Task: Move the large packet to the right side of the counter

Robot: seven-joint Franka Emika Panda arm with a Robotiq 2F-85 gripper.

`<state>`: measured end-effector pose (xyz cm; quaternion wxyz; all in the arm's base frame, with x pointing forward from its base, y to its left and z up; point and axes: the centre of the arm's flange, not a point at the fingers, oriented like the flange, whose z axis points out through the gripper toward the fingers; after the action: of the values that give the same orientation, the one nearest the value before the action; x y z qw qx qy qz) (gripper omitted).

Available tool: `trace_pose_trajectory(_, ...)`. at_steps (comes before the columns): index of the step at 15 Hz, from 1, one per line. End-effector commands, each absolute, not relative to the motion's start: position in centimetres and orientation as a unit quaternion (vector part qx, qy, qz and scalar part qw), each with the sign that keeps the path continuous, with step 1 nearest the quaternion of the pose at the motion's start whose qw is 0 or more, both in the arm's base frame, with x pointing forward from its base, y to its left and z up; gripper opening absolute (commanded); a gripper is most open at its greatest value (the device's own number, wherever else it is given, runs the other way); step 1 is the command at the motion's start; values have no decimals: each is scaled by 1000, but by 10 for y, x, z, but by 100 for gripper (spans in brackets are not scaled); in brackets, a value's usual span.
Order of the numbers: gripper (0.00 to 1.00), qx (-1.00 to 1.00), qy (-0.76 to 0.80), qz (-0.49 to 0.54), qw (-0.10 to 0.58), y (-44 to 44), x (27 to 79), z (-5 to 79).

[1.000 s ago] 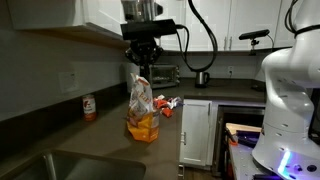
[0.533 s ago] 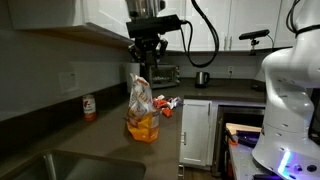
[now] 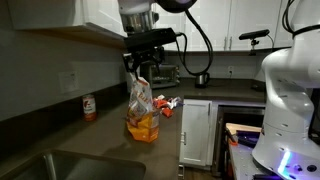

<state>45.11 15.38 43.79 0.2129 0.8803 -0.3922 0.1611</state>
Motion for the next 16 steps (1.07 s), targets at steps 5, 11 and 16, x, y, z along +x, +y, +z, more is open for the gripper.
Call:
trace_pose_trajectory(5, 100, 904, -362, 154, 169, 149, 464, 416)
trace_pose_trajectory(11, 100, 903, -357, 135, 198, 140, 469, 356)
trace_pose_trajectory(16, 67, 903, -352, 122, 215, 134, 469, 329)
